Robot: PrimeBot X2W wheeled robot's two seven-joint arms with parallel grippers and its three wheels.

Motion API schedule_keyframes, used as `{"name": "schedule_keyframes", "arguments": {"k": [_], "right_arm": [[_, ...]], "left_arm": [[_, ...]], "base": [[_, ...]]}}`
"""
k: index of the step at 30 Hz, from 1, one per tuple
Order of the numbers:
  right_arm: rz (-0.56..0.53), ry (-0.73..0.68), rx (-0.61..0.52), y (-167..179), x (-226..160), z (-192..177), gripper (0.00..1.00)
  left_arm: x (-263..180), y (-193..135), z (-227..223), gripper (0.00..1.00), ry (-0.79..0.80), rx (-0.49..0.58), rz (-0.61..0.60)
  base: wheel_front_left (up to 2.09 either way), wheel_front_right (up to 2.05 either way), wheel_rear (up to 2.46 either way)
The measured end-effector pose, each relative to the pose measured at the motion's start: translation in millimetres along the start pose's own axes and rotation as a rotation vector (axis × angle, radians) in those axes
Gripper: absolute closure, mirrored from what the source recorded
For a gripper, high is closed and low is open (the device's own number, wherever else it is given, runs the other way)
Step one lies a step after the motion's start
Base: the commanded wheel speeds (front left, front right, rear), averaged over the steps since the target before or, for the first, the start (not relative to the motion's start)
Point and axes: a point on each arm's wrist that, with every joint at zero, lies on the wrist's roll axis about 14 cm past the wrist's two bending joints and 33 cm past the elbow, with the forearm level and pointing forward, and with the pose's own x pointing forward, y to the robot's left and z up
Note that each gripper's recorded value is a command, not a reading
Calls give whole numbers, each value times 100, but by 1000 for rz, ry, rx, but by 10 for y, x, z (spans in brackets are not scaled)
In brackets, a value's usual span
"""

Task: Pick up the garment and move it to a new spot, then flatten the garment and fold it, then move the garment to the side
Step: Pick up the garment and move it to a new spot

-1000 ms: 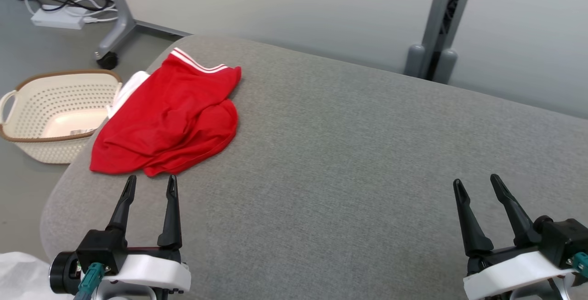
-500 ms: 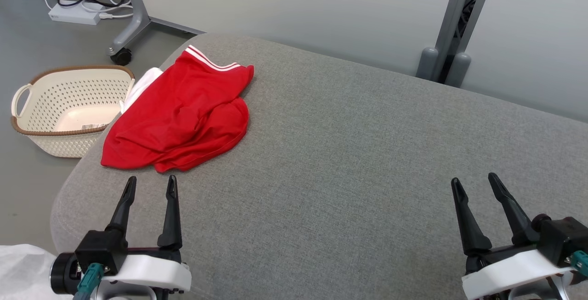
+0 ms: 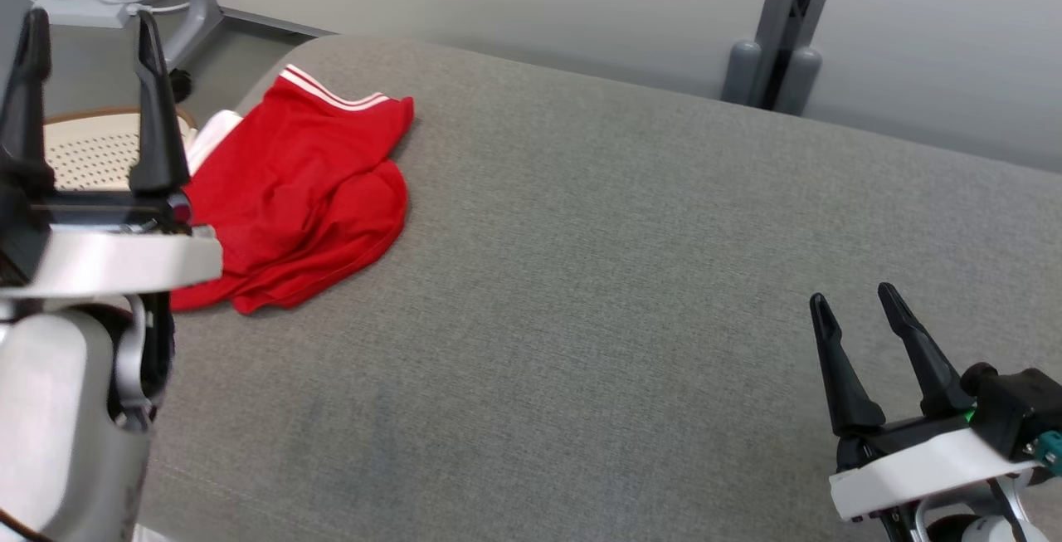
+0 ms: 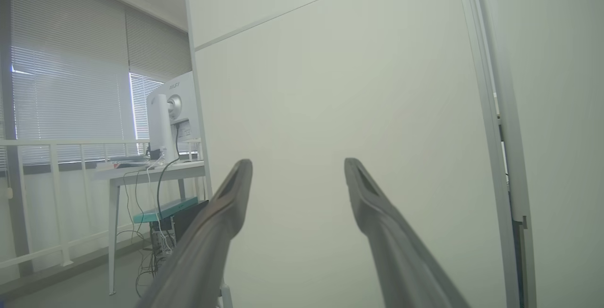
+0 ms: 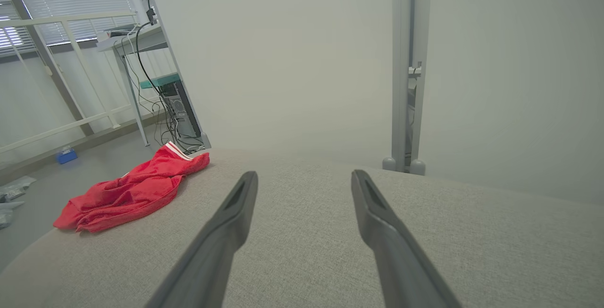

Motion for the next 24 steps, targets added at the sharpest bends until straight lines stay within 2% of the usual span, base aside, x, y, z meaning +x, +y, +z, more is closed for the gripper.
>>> {"name": "schedule_keyframes", "arguments": {"k": [2, 5, 9, 13, 18, 24], "right_arm": [[-15, -2, -2, -73, 8, 7, 0], [-52, 4, -3, -231, -3, -25, 0], [-98, 17, -1, -442, -3, -97, 0], [-142, 39, -5, -668, -11, -194, 0], [-196, 69, -7, -938, -17, -341, 0], [-245, 108, 5, -1143, -70, -527, 0]], "left_arm": [[198, -19, -43, 0, 9, 5, -12], [427, -32, -373, 0, 112, -1, -32], [499, -17, -1158, 0, 352, -29, -24], [300, -31, -1975, 0, 604, -33, -14], [-191, -100, -2826, 0, 903, -60, 16], [-742, -174, -3381, 0, 1144, -125, 82]], "base": [[0, 0, 0], [0, 0, 0], [0, 0, 0], [0, 0, 0], [0, 0, 0], [0, 0, 0]]}}
